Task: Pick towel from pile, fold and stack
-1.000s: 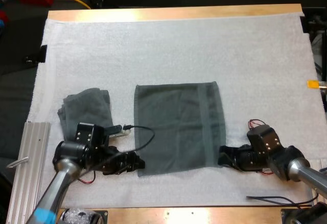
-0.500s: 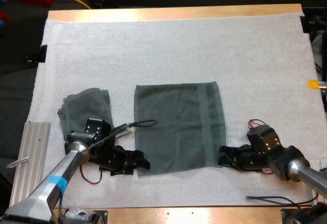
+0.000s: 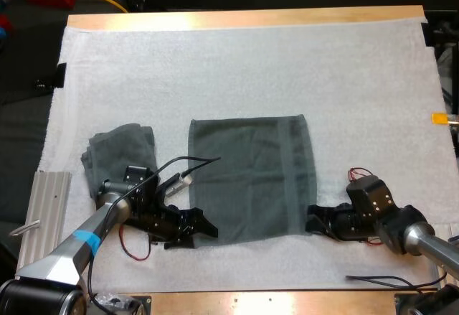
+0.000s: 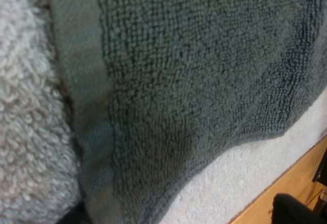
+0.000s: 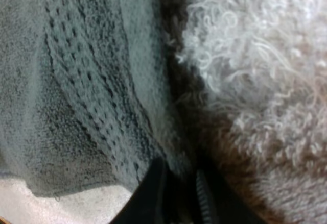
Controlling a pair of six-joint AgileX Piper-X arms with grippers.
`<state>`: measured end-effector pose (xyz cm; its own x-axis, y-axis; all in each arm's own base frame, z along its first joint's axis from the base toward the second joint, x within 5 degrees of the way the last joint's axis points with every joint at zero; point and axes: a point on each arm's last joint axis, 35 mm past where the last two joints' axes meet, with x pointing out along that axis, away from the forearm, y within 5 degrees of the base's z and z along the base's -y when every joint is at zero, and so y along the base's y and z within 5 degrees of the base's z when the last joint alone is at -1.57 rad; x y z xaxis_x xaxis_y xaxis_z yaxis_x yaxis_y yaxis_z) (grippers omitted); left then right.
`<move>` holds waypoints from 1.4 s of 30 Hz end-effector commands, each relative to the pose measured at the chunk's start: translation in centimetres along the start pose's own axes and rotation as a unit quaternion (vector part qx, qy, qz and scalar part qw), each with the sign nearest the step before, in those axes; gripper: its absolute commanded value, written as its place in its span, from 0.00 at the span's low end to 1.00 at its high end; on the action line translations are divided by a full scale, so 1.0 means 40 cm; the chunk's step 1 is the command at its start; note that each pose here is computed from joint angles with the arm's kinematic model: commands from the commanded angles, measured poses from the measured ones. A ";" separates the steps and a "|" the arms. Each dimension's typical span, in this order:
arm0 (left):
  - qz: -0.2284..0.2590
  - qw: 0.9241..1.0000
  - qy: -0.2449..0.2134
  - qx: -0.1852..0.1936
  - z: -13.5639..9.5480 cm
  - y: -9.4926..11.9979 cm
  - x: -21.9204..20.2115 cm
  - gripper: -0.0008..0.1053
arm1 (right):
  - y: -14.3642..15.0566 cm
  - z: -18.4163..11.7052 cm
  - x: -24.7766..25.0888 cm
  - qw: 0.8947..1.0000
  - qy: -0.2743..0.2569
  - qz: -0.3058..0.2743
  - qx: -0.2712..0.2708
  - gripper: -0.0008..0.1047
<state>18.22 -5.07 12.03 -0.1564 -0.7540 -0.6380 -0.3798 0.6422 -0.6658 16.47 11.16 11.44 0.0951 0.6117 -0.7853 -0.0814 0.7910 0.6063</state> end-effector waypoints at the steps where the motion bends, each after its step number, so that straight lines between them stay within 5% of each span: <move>1: 0.000 1.000 0.007 0.004 -0.003 0.006 0.007 0.63 | -0.011 -0.012 0.007 1.000 0.011 -0.016 0.003 0.03; 5: 0.000 1.000 0.007 0.008 -0.003 0.006 0.007 0.59 | -0.011 -0.012 0.007 1.000 0.011 -0.017 0.003 0.03; 16: 0.041 0.999 0.006 0.020 -0.011 0.015 0.006 0.01 | -0.008 -0.014 0.007 1.000 0.020 -0.001 -0.001 0.03; 32: 0.094 0.987 -0.042 0.121 -0.124 -0.055 -0.097 0.01 | 0.105 -0.067 -0.077 0.989 -0.057 -0.061 -0.125 0.03; 42: 0.127 0.977 -0.008 0.172 -0.211 -0.082 -0.093 0.01 | 0.184 -0.119 -0.123 0.973 -0.043 -0.115 -0.195 0.03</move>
<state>12.60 -5.57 19.73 -0.1817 -0.5822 -0.7925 0.0007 0.8058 -0.5922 10.80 14.14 18.98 0.2350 0.4554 -0.8587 -0.4122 0.8468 0.3362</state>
